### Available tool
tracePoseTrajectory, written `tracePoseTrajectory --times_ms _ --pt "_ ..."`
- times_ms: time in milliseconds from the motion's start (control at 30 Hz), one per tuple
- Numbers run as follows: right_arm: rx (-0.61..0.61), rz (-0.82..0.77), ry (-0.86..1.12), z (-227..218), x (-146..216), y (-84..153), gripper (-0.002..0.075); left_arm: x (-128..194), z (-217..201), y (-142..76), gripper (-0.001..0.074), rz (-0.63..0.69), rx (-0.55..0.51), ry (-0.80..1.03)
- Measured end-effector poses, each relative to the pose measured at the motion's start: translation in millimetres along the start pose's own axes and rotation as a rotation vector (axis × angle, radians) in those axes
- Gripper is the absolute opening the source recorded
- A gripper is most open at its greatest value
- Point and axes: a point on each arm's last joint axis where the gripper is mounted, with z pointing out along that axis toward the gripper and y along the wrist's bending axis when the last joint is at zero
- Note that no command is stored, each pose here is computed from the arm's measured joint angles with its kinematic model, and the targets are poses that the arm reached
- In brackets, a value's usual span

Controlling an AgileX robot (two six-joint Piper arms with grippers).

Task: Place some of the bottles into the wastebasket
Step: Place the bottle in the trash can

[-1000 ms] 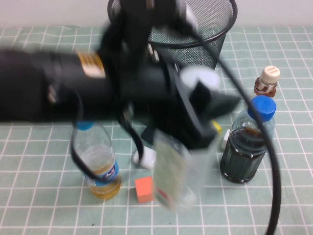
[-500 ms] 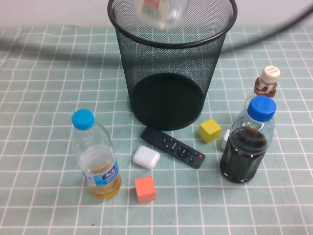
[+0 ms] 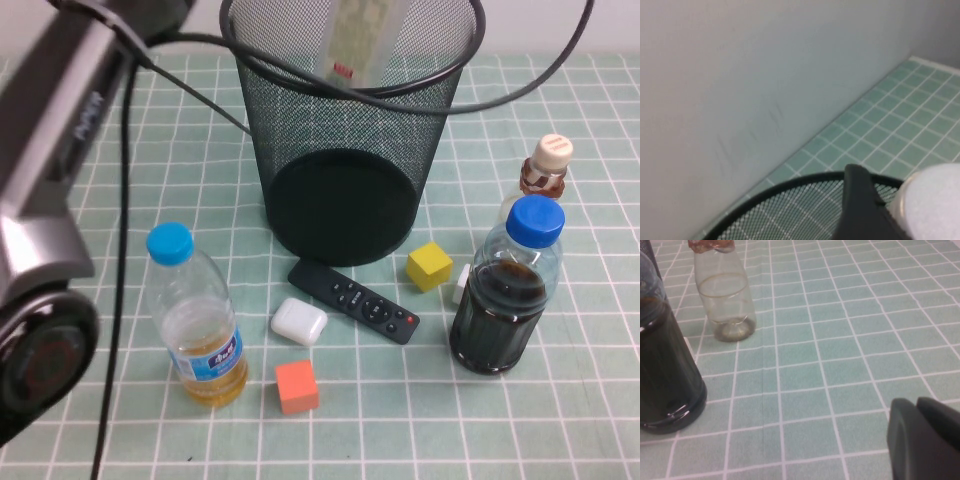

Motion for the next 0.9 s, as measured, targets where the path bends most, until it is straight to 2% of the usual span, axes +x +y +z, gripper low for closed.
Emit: tracePoseTrajectory --times_ms 233,533,633,733,900 --pt "0.000 0.000 0.000 0.0 0.0 0.0 -0.0008 52.9 56.7 13.5 0.0328 -0.032 -0.007 0.134" --pt "0.004 -0.011 -0.005 0.0 -0.4 -0.4 -0.0008 92.9 90.0 25.1 0.0328 -0.131 0.040 0.204" --pt "0.004 -0.010 -0.022 0.0 -2.0 -0.3 -0.0008 99.6 95.2 26.3 0.0375 -0.149 0.049 0.214" --pt "-0.014 0.041 -0.054 -0.1 -4.9 1.2 -0.0008 101.5 96.7 28.6 0.0452 -0.165 0.052 0.210" --pt "-0.081 0.288 -0.163 -1.5 -15.6 5.1 -0.0008 94.0 87.9 36.8 0.0480 -0.217 0.067 0.178"
